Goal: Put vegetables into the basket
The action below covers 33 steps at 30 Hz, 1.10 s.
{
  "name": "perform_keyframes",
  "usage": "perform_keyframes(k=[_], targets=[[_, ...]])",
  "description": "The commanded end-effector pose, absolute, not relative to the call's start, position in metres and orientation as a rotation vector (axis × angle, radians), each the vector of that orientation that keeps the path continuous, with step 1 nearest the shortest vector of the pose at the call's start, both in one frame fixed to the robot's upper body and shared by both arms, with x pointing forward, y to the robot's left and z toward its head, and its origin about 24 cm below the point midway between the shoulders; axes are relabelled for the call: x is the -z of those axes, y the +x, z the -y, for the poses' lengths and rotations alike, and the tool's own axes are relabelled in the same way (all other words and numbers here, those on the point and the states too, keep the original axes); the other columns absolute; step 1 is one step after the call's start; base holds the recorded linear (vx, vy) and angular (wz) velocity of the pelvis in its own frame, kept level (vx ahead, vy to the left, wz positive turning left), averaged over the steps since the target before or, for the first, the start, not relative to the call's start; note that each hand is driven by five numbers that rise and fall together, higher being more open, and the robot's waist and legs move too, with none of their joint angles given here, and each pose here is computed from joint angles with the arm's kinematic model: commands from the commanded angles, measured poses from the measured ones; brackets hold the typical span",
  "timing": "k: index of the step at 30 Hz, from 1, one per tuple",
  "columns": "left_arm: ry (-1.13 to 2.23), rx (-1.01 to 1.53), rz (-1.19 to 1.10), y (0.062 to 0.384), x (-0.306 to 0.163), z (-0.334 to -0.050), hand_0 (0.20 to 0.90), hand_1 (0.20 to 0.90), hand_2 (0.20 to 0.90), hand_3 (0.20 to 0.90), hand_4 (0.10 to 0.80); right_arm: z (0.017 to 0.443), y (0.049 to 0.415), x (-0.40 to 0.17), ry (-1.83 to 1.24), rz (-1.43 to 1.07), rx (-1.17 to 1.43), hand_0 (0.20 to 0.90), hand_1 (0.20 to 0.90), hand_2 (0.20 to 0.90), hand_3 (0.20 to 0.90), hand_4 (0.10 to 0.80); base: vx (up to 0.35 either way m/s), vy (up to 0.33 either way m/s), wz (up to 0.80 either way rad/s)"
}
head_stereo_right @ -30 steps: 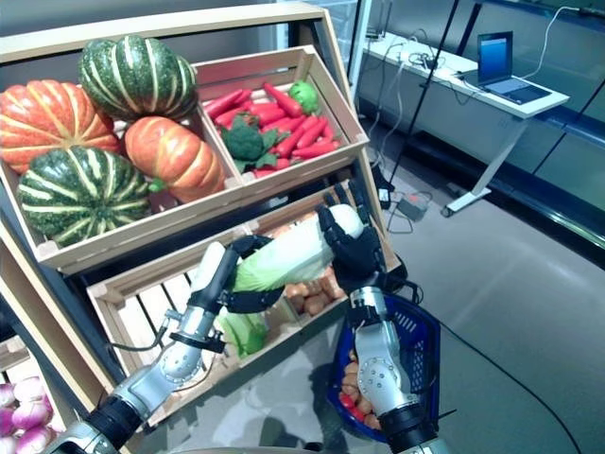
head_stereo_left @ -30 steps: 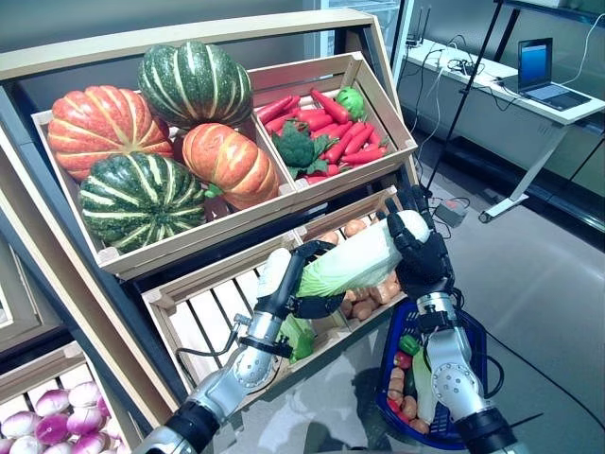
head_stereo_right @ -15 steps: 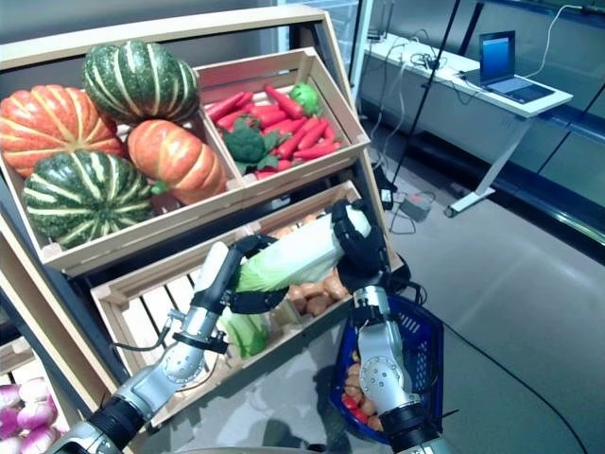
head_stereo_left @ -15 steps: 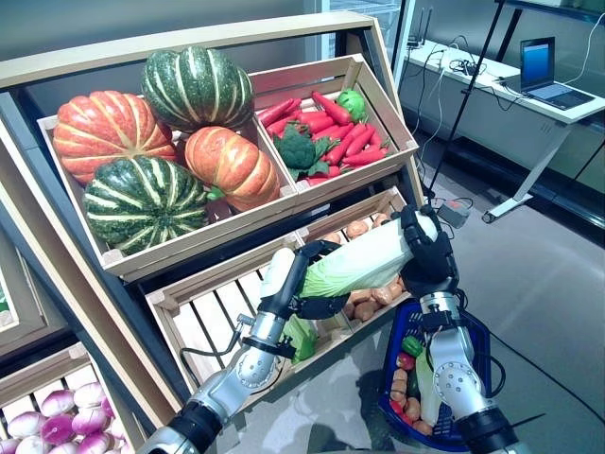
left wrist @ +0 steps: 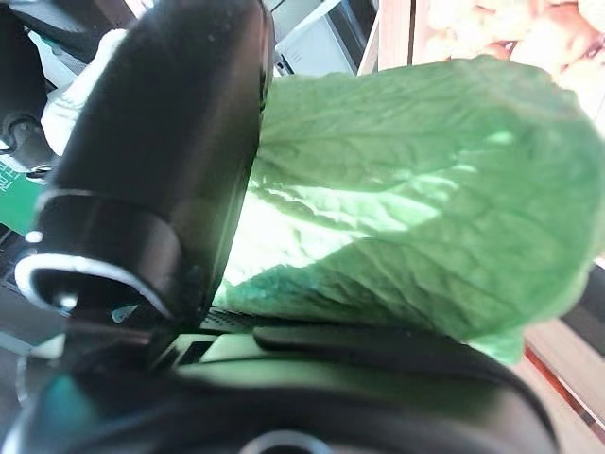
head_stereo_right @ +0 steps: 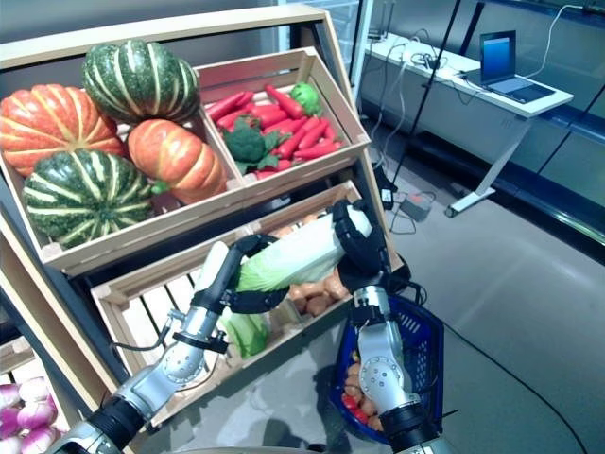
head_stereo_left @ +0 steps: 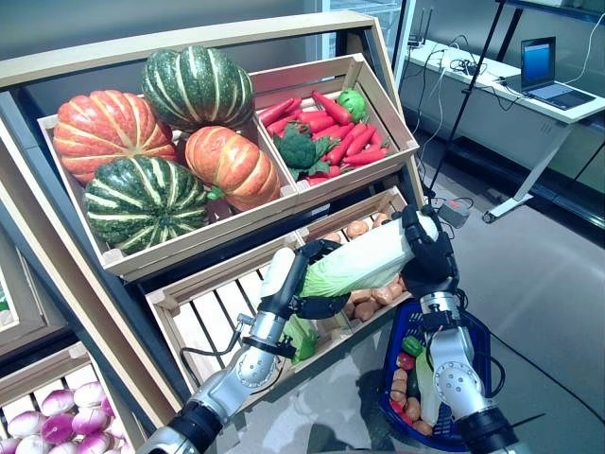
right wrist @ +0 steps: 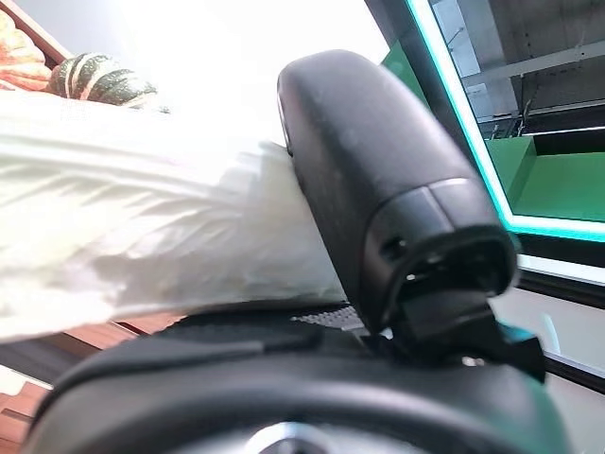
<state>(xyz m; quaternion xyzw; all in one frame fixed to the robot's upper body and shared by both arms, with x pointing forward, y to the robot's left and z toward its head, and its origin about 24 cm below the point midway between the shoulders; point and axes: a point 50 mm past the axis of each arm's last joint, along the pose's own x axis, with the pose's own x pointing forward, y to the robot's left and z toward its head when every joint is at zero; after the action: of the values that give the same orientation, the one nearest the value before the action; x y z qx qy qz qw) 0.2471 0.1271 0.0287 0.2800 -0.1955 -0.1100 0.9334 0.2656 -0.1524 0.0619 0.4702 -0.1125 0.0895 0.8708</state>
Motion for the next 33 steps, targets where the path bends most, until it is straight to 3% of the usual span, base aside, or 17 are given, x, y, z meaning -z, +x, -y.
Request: perform_keyframes(k=[1,12,33], targets=[[0.493,0.258,0.601,0.271,-0.072,-0.107,0.9,0.9,0.9,0.9,0.8,0.141,0.287,-0.132,1.065,0.588,-0.355,0.3,0.3,0.3,0.3,0.4,0.0,0.0,0.0],[0.487,0.271,0.551,0.267,-0.064,-0.12,0.9,0.9,0.9,0.9,0.8,0.165,0.285,-0.13,1.004,0.638,-0.258,0.3,0.3,0.3,0.3,0.4,0.0,0.0,0.0],[0.554,0.252,0.518,0.262,-0.059,-0.152,0.9,0.9,0.9,0.9,0.8,0.285,0.265,-0.138,0.68,0.734,0.095,0.3,0.3,0.3,0.3,0.4,-0.001,-0.002,-0.03]])
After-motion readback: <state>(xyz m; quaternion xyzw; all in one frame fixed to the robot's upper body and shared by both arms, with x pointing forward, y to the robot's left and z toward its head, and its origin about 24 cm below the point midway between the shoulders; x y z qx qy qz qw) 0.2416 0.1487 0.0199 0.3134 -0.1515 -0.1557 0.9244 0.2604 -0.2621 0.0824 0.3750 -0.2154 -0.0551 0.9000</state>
